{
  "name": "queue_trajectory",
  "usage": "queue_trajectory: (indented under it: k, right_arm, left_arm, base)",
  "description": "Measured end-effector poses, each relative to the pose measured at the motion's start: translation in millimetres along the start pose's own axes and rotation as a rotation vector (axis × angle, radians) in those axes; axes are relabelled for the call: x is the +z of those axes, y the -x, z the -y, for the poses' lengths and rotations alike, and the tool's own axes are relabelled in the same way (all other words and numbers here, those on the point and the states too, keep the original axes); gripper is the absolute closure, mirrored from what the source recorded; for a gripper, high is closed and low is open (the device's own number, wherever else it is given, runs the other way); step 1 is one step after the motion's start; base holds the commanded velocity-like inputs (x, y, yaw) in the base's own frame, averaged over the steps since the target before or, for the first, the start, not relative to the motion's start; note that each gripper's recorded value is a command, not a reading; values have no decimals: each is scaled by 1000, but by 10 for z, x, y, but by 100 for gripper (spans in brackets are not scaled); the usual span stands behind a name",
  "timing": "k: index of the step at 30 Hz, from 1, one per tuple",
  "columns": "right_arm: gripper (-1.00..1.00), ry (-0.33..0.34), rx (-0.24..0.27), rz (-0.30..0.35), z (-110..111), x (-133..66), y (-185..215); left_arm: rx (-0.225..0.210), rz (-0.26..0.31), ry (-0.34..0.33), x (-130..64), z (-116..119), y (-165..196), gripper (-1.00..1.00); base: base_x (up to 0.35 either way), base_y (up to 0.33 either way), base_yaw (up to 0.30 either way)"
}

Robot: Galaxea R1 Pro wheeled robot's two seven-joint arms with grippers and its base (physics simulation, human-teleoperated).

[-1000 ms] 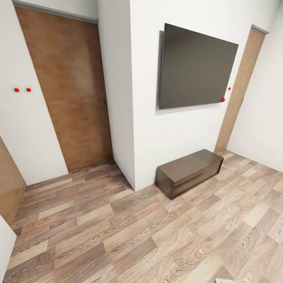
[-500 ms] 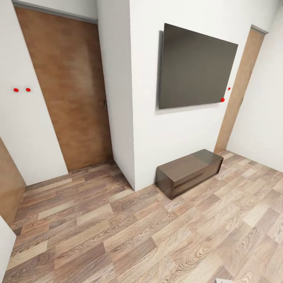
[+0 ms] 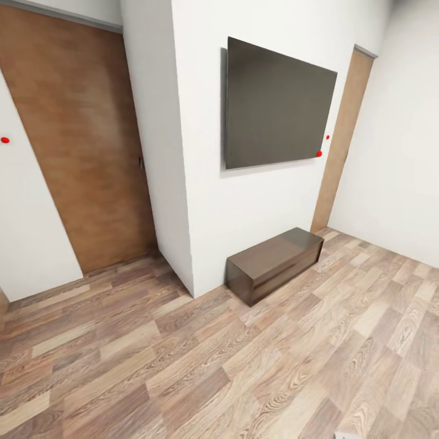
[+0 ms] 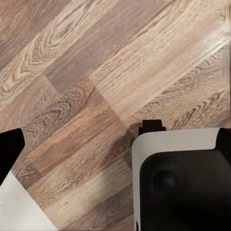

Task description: In the bedroom, move the book from the bed onto either nightstand, and place the two sandals side by side next to the bed.

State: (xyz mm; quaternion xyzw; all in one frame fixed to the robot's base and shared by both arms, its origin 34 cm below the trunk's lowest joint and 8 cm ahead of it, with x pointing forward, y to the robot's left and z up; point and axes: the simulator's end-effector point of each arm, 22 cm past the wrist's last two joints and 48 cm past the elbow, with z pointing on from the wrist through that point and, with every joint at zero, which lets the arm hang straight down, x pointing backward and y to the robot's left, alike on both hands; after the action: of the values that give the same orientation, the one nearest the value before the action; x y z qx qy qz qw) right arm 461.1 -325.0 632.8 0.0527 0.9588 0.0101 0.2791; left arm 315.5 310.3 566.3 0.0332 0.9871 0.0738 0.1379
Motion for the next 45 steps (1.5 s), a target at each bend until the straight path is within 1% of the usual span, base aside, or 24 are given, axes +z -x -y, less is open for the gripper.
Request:
queue_trajectory:
  k: [16,26,33,37,40,45]
  right_arm:
    - [-100,-1,2,0,5,-1,-2]
    - [-100,-2,3,1,10,0,3]
    - [-100,-1,2,2,-1,1,8]
    - [-100,-2,2,2,5,1,12]
    - [-100,-3,3,2,10,0,9]
    - [-100,-3,3,2,8,0,8]
  left_arm:
    - [0,0,-1,-1,9,0,-100]
    - [1,-5,-10,-6,43,-40,-100]
    - [-7,-7,-11,-9,52,-58,-100]
    - [-10,-6,-15,-10,77,-52,-100]
    - [-14,-3,-26,-16,158,-38,-100]
    - [-17,6,-34,-21,212,-9,-100]
  base:
    - [0,0,-275]
    - [0,0,-190]
    - [0,0,-169]
    - [0,0,-166]
    - [0,0,-165]
    - [0,0,-164]
